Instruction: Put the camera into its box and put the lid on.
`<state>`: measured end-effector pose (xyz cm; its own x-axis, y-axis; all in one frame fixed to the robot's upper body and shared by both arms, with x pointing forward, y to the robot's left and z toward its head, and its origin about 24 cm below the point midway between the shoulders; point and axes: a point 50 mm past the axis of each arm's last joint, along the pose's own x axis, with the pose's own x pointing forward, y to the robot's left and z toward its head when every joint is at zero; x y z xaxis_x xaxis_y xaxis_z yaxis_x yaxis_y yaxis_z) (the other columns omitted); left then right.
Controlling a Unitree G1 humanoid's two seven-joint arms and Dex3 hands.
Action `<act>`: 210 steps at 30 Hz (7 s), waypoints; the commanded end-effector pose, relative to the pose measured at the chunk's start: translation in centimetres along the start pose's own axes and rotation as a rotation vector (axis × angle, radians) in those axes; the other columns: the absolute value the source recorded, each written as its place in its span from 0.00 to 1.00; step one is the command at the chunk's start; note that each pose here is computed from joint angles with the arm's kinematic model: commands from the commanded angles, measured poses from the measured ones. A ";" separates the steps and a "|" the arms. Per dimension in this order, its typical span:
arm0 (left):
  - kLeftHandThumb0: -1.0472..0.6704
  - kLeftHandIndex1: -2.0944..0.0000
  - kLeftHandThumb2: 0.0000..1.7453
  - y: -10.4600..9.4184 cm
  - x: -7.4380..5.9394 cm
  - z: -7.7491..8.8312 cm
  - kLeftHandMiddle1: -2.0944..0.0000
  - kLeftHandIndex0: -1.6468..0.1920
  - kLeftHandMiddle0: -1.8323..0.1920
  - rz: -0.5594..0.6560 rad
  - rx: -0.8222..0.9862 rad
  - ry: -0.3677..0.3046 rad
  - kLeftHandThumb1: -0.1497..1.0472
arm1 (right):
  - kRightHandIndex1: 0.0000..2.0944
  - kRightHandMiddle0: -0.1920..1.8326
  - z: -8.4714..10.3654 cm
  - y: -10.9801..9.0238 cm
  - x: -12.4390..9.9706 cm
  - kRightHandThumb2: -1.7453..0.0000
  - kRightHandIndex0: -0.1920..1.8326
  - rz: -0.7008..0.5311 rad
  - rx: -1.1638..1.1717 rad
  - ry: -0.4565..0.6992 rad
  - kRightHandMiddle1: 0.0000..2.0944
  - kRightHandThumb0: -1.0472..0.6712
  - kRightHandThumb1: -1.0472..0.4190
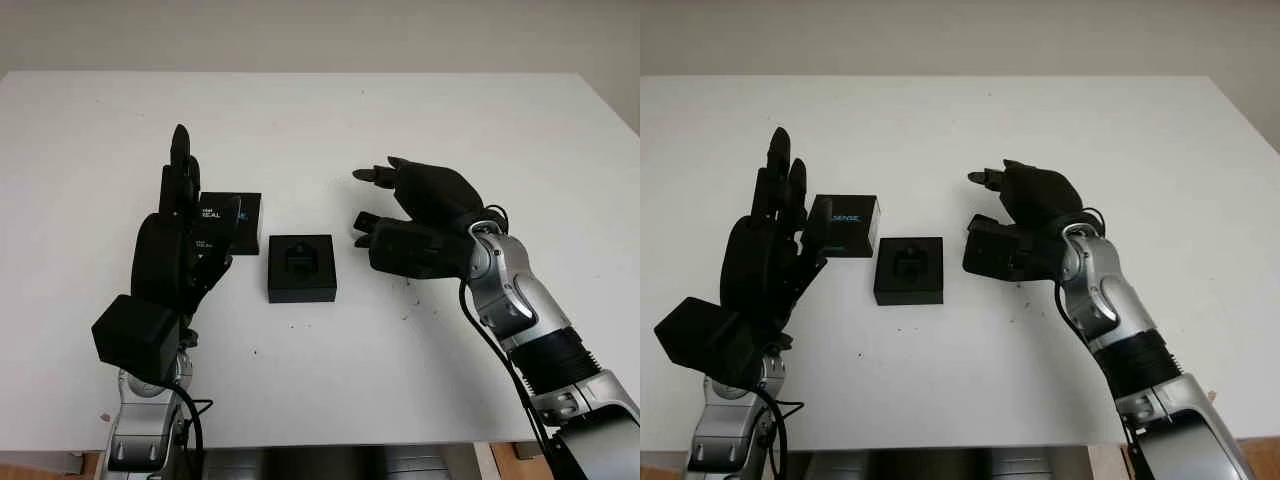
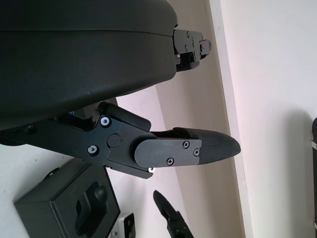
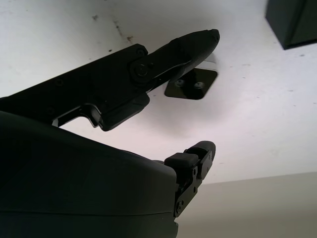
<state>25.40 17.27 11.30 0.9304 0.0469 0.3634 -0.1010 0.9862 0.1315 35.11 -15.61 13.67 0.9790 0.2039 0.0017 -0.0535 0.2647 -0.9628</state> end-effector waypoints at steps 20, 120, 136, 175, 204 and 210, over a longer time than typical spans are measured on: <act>0.20 0.97 0.23 0.2 0.7 0.3 0.97 0.92 0.92 -0.001 0.002 -0.025 1.00 | 0.03 0.30 -0.7 1.9 0.8 0.97 0.19 0.002 -0.056 0.029 0.08 0.18 0.10; 0.21 0.98 0.22 0.0 -0.1 0.3 0.97 0.94 0.94 -0.011 -0.028 -0.021 1.00 | 0.02 0.32 4.4 -0.7 -1.8 0.96 0.26 -0.006 0.409 -0.364 0.84 0.33 0.00; 0.21 0.98 0.22 -0.1 0.0 0.3 0.97 0.94 0.94 -0.006 -0.034 -0.019 1.00 | 0.02 0.31 5.0 1.1 -1.5 0.97 0.26 0.043 0.414 -0.335 0.83 0.33 0.01; 0.20 0.98 0.22 0.0 0.1 0.4 0.98 0.94 0.94 -0.008 -0.027 -0.020 1.00 | 0.02 0.28 5.1 3.1 -1.1 0.97 0.25 0.070 0.323 -0.325 0.85 0.33 0.00; 0.20 0.98 0.23 0.1 0.0 0.4 0.97 0.95 0.95 -0.007 -0.021 -0.019 1.00 | 0.03 0.28 5.3 3.6 -1.2 0.97 0.26 0.097 0.351 -0.329 0.87 0.33 0.00; 0.20 0.98 0.23 0.1 0.0 0.3 0.97 0.95 0.95 -0.009 -0.028 -0.021 1.00 | 0.02 0.28 5.3 3.8 -1.1 0.97 0.25 0.107 0.329 -0.322 0.87 0.33 0.00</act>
<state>25.38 17.24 11.30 0.9310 0.0370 0.3631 -0.0810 0.9910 0.1067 32.73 -9.88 11.57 0.8554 0.5156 0.0489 -0.2597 0.5087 -0.8209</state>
